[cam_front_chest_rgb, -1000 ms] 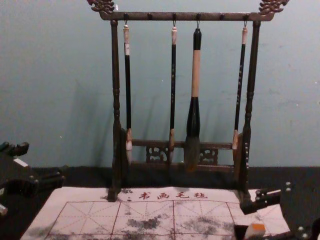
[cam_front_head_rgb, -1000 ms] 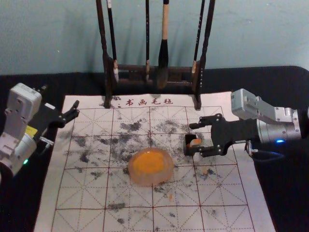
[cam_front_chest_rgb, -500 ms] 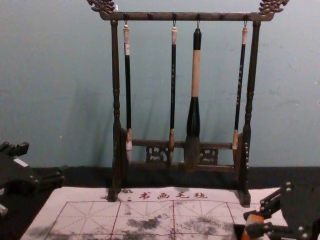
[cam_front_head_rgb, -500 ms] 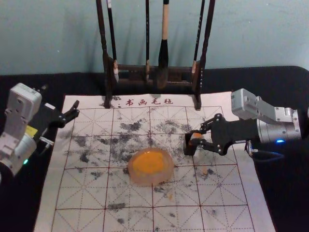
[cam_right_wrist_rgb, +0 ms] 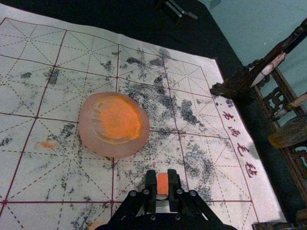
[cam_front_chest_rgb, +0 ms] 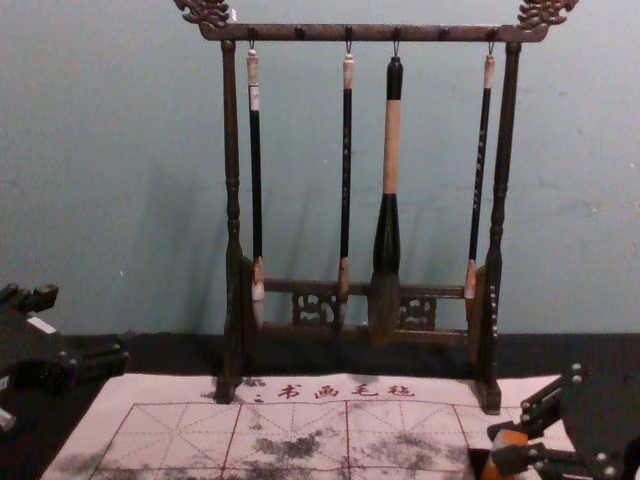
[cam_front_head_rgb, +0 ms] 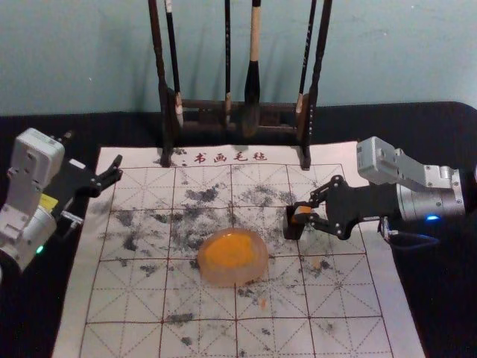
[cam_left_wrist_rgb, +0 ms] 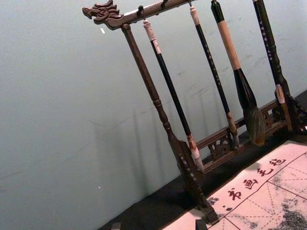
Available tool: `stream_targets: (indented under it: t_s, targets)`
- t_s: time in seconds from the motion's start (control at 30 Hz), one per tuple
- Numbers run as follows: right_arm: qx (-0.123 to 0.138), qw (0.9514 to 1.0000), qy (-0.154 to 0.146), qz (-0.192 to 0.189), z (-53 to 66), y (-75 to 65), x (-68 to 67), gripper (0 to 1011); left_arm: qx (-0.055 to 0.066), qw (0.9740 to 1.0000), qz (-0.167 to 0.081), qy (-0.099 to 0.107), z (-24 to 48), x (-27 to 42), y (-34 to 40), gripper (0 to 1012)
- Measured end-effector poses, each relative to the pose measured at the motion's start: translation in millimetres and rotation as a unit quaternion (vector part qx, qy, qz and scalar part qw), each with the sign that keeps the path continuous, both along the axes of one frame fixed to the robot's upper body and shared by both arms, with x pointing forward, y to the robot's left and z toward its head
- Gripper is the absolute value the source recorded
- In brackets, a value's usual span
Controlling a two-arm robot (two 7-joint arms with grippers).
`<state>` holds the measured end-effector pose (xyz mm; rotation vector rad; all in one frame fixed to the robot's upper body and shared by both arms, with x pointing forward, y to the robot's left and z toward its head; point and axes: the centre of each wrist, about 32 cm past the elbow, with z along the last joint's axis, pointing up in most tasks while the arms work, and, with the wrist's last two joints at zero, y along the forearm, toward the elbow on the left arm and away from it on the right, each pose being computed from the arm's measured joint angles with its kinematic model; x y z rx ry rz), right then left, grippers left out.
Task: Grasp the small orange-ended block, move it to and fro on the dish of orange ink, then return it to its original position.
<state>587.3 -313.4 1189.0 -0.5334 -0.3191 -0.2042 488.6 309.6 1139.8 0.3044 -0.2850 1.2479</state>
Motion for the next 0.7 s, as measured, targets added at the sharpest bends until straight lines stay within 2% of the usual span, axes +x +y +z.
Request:
stream_targets:
  t_s: [0.37, 0.7]
  targets:
    - [0.018, 0.9998, 0.001, 0.004, 4.8, 0.1, -1.3, 133, 0.000, 1.0000, 0.000, 0.000, 0.0, 0.0, 0.0, 1001]
    - [0.022, 0.9996, -0.012, 0.011, 26.2, -1.8, -4.8, 133, 0.000, 1.0000, 0.000, 0.000, 0.0, 0.0, 0.0, 1001]
